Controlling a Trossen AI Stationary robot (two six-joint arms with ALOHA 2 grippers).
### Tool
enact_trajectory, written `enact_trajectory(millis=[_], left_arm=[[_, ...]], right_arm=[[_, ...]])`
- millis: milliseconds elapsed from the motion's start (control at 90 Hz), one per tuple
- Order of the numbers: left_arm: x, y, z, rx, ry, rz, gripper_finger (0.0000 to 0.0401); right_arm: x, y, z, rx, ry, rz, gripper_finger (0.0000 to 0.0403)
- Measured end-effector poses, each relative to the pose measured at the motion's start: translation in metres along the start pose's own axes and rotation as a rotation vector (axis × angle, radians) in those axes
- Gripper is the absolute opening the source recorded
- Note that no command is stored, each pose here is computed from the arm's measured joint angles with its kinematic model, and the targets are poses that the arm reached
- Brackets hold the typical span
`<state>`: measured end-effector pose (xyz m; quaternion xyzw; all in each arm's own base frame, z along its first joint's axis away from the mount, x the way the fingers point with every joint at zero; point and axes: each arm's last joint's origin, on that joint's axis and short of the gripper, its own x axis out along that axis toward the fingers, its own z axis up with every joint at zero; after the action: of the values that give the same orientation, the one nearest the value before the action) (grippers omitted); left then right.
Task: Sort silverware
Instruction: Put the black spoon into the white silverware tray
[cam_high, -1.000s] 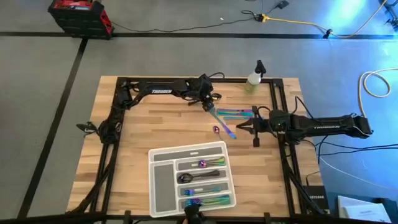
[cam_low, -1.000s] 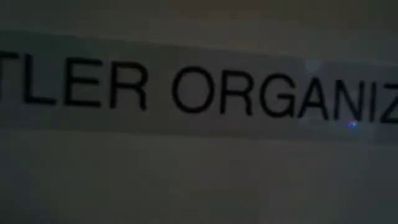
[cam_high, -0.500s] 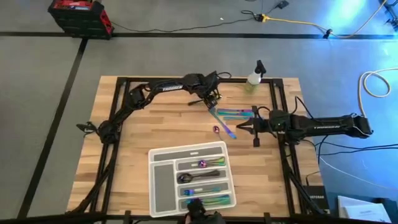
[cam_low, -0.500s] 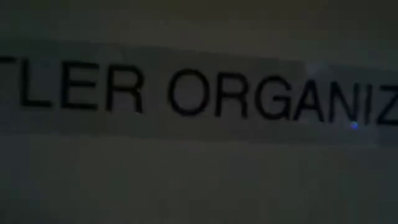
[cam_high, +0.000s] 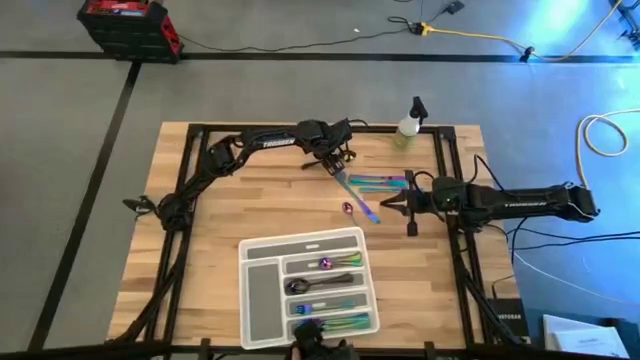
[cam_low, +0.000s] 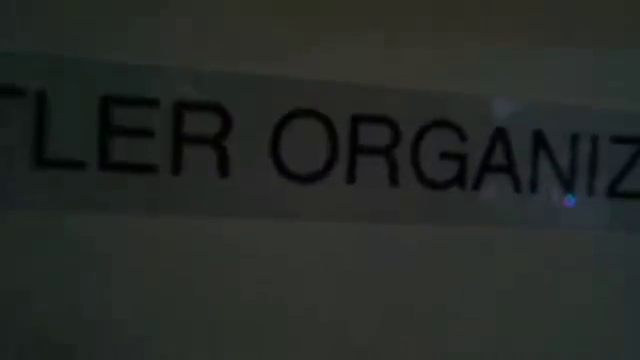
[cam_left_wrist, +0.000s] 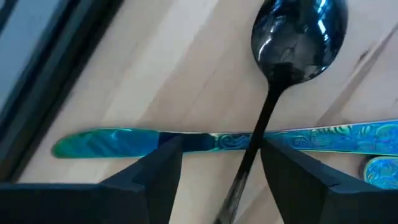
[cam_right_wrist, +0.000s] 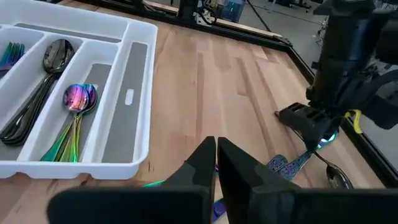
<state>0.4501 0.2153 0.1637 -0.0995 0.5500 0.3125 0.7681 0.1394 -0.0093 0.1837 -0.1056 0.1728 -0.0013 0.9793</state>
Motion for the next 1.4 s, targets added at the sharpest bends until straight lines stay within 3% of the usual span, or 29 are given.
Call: enact_trajectory(millis=[322,700,811,1011,1400], left_arm=[[-0.001,0.002,-0.011,0.015,0.106,0.043,0.0203],[-0.019,-0.015,-0.021,0.117,0.168,0.073,0.0196],[-0.022,-0.018,-0.023,0.163,0.179,0.112,0.0155],[-0.022,-0.018,-0.025,0.176,0.203,0.092,0.0016],[-0.011,-0.007,-0.032,0.060,0.249,0.085,0.0000]], right_arm=[[0.000,0.000,0.000,0.000,0.000,0.000,0.0000],[0.000,0.000,-0.002,0.016,0.021,0.005,0.0000],[0.000,0.000,-0.002,0.017,0.021,0.005,0.0000],[0.000,0.001,-0.002,0.018,0.021,0.005,0.0000],[0.000,0.000,-0.002,0.019,0.021,0.005,0.0000]])
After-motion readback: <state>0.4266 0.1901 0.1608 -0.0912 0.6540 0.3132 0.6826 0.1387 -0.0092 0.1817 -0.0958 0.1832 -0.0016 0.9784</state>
